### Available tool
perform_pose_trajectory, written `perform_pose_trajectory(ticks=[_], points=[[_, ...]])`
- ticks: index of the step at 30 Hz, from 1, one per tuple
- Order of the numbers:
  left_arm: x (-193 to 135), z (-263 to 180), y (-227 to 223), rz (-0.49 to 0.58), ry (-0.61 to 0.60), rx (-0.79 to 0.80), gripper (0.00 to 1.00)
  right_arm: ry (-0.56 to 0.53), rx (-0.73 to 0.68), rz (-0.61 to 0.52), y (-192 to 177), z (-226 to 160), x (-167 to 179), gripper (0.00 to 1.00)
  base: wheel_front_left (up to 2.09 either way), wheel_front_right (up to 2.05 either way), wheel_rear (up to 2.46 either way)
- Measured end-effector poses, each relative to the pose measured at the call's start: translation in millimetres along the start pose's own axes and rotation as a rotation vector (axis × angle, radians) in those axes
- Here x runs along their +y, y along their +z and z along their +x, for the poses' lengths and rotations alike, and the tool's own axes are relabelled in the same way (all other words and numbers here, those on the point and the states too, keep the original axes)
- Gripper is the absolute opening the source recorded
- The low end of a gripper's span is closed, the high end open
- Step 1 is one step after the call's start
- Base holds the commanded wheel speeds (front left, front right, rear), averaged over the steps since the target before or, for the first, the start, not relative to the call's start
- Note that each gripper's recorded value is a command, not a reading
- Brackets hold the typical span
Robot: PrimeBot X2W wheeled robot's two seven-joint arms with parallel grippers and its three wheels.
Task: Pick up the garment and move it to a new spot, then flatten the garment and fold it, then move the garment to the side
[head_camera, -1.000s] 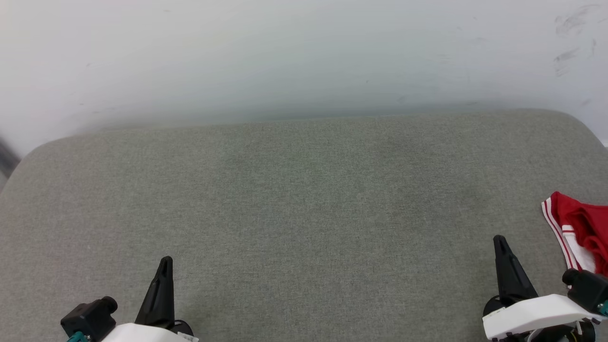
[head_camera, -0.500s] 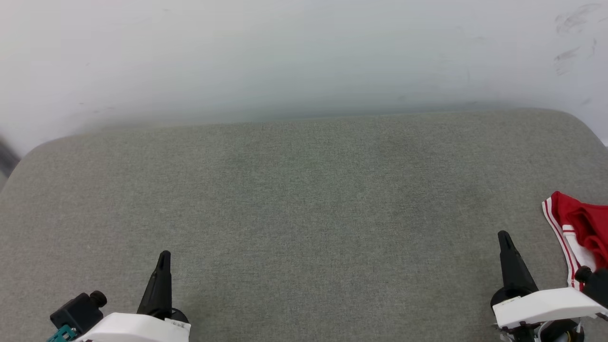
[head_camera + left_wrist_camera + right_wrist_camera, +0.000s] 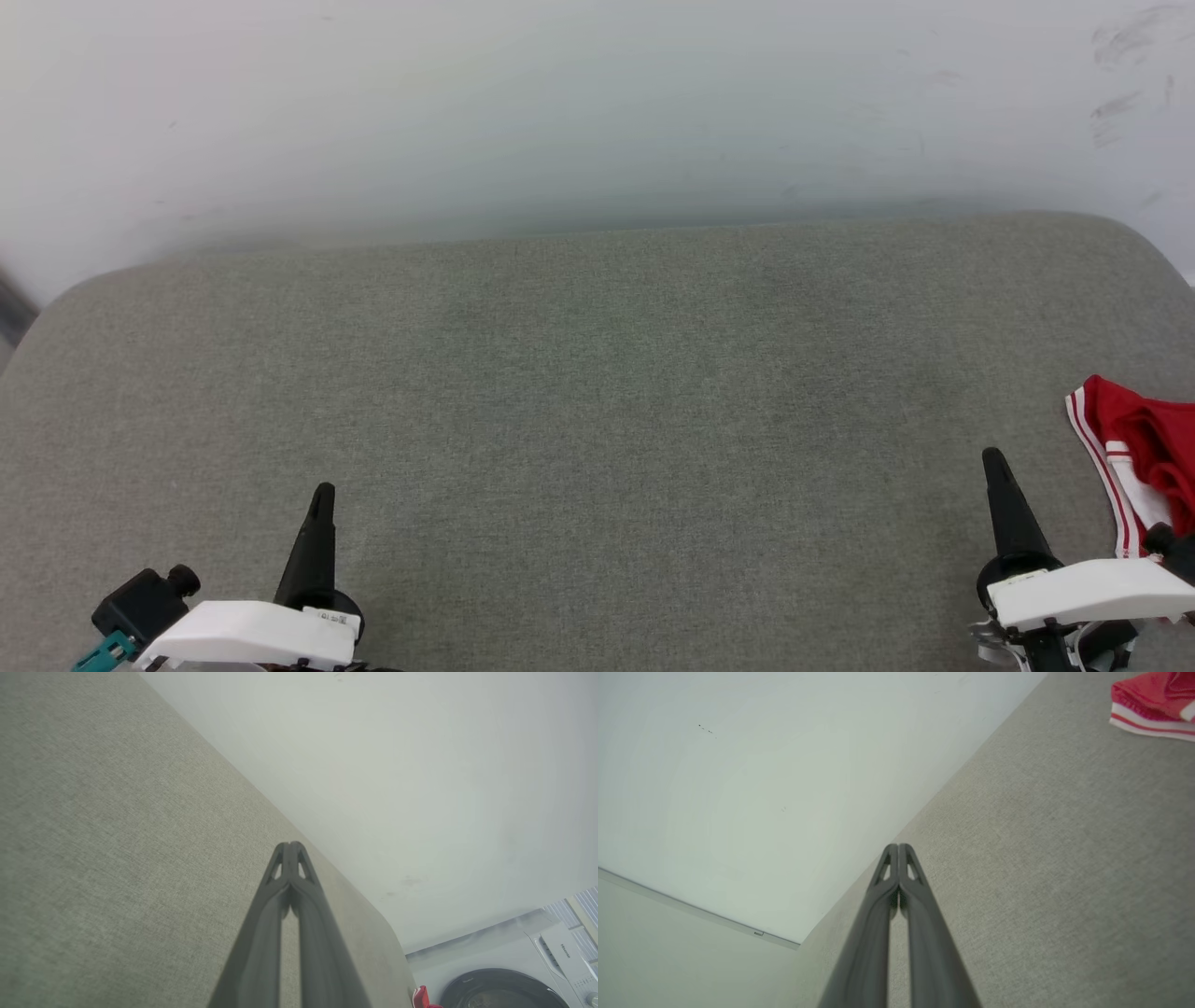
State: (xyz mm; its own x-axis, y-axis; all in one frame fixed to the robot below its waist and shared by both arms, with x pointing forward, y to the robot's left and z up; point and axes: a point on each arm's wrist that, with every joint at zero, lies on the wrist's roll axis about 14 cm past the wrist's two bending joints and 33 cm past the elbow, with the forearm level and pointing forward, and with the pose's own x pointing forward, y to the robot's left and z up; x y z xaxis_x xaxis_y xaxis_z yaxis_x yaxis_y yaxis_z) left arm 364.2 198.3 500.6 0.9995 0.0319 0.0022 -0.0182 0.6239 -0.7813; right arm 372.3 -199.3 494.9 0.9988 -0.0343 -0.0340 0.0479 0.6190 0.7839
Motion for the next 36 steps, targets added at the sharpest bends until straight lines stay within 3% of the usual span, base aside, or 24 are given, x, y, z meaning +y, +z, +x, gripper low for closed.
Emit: perform_pose_trajectory(ticks=[36], points=[[2.4, 12.6, 0.6, -0.367, 0.02, 0.024, 0.0, 0.002, 0.014, 0.365, 2.7, 7.7, 1.3, 0.0, 0.0, 0.0, 0.0]])
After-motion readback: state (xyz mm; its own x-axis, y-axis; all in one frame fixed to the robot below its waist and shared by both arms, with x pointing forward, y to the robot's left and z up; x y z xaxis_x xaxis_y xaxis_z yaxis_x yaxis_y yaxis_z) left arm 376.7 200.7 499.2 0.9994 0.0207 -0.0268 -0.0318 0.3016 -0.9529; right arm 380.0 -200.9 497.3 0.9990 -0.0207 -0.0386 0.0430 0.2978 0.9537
